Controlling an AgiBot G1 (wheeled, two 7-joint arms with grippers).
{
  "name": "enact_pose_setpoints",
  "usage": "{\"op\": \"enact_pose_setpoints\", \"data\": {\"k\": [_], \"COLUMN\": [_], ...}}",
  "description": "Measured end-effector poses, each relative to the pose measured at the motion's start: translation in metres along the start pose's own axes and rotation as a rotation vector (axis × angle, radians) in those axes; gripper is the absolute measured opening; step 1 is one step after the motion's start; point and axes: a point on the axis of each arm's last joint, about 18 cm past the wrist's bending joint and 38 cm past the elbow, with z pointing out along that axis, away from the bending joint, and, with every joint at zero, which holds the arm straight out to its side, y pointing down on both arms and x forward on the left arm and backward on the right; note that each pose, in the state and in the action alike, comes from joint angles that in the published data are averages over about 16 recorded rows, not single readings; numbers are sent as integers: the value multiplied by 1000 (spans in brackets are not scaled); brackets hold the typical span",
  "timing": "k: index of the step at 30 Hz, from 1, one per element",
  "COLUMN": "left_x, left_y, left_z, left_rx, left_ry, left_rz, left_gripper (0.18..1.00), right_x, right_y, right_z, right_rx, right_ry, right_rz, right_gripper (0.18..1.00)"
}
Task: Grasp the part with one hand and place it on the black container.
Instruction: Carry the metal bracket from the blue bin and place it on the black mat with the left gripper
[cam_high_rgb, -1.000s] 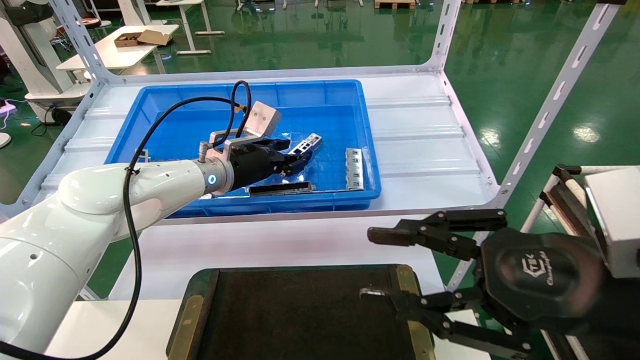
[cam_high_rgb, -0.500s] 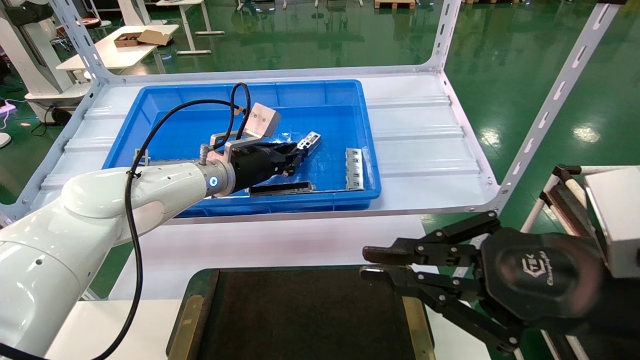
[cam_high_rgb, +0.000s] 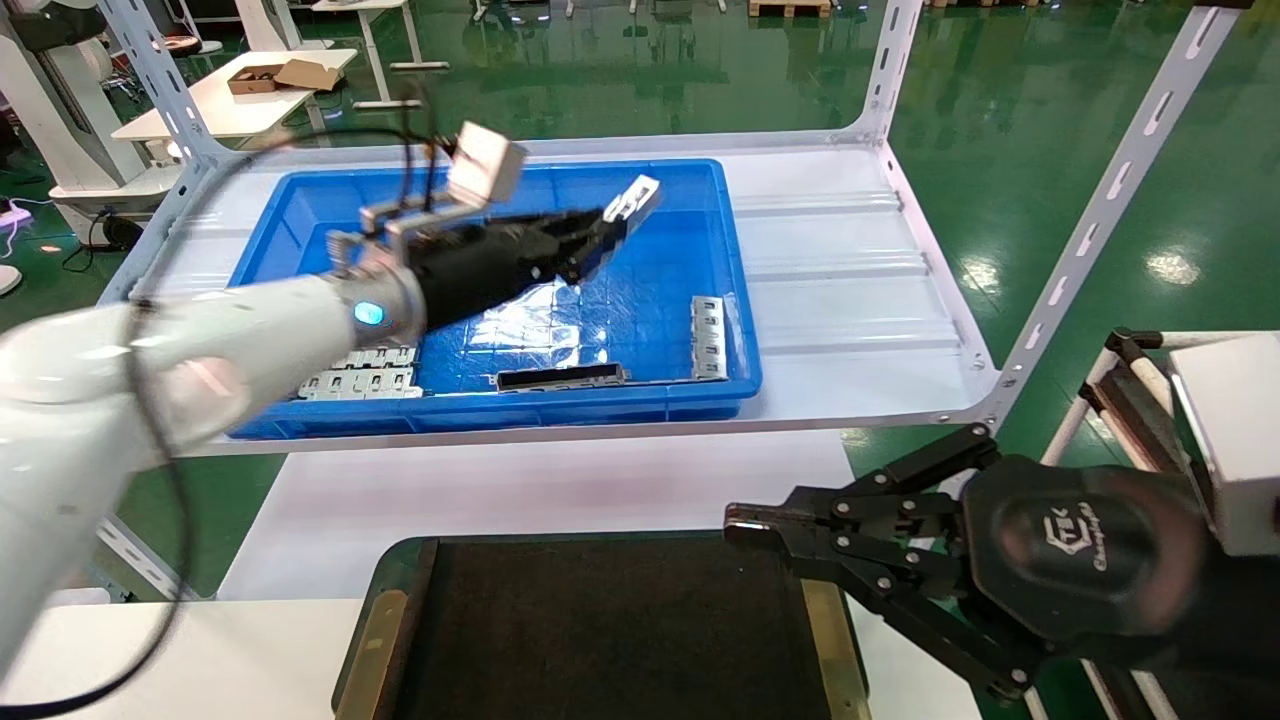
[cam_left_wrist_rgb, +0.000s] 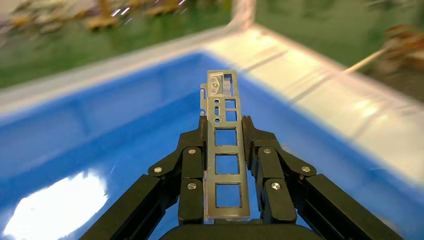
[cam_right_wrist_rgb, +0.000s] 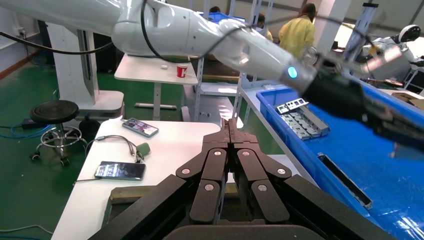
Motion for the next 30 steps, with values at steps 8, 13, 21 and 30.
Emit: {"op": "enact_pose_setpoints", "data": {"k": [8,13,21,30], "left_x": [26,55,108,144], "left_y": [-8,14,92,196], "left_z": [-60,-99,-139,-133], "left_rx": [100,89,-50,-227], "left_ry": [247,380,437,249], "left_rz": [41,42,-59,-277], "left_gripper": [321,321,321,321], "right_x": [0,0,0,0], "right_y": [0,0,0,0], "right_z": [0,0,0,0], "right_rx": [0,0,0,0], "right_ry": [0,0,0,0], "right_rz": [0,0,0,0], "right_gripper": [191,191,191,191]}}
